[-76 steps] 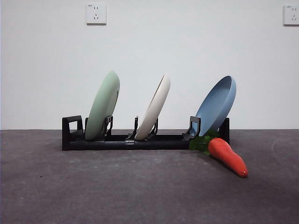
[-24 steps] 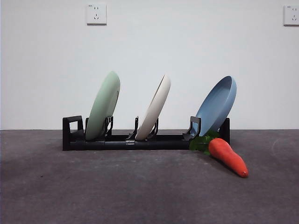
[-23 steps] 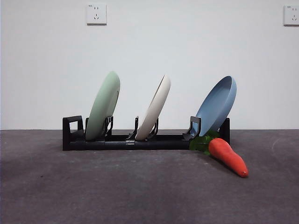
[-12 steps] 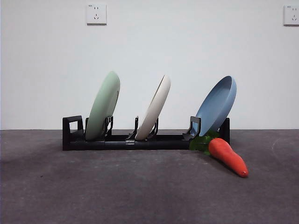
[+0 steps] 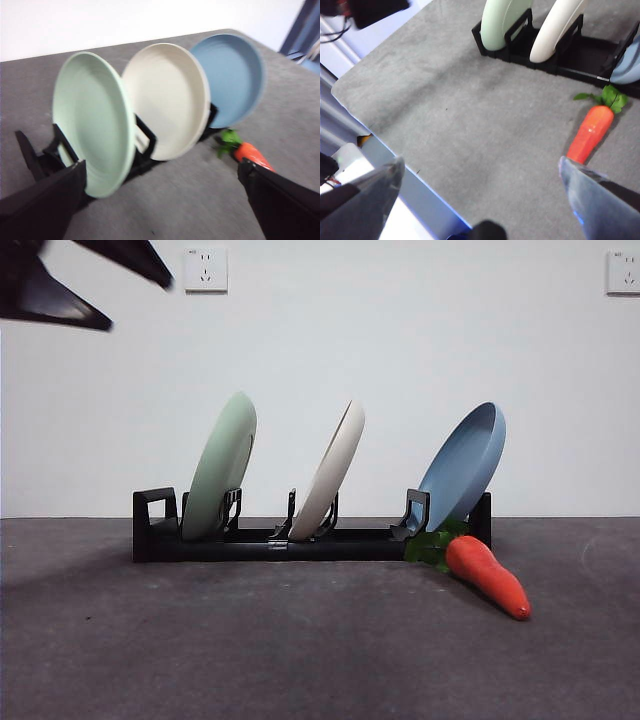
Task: Take the green plate from the plate rack,put the plate on the table,take the carrot from the table,put the carrot in the plate
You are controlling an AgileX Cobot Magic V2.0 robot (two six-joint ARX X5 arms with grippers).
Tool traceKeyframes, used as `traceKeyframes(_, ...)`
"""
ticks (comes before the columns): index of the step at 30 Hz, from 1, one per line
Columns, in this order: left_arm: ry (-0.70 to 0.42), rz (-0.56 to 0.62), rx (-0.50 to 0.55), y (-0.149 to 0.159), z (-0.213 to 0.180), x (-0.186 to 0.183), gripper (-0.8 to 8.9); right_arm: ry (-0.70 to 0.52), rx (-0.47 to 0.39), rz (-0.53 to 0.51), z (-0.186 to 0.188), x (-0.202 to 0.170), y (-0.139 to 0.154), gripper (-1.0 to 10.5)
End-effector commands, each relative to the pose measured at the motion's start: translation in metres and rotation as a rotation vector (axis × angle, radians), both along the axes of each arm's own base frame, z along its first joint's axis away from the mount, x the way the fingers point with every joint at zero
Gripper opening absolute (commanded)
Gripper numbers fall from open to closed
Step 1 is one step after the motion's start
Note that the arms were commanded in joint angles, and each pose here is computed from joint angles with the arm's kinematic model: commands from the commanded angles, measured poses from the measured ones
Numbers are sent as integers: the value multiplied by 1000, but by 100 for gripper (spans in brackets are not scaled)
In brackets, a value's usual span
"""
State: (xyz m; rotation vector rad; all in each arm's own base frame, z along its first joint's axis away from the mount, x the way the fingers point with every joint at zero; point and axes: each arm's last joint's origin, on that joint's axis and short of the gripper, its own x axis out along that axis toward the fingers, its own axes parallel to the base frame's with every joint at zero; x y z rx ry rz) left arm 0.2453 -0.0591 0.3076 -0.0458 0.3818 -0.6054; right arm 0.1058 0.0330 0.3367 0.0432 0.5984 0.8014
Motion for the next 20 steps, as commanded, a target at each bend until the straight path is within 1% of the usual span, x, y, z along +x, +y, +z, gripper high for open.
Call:
traceKeyframes(1,12,8,16,-10,-2,23,566,9,4,-2,0,-1,0,598)
traceKeyframes(2,19,2,21,-13,-2,30,566,10,3,-2,0,-1,0,598)
traceKeyframes(5,57,-16,35,-30,-7,68,566,16,7,-5,0,-1,0,598)
traceKeyframes(10,90,23,82,-55,-23,118,566,29,17,-14,0,-1,0,598)
traceKeyframes(14,104,40,101,-64,-41,135,566,31,19,-17,0,-1,0,598)
traceKeyframes(16,134,40,112,-65,-52,139,566,31,19,-17,0,-1,0,598)
traceKeyframes(19,151,52,125,-68,-57,139,555,31,19,-17,0,-1,0,598)
traceKeyframes(20,151,53,126,-68,-57,139,472,31,19,-17,0,-1,0,598)
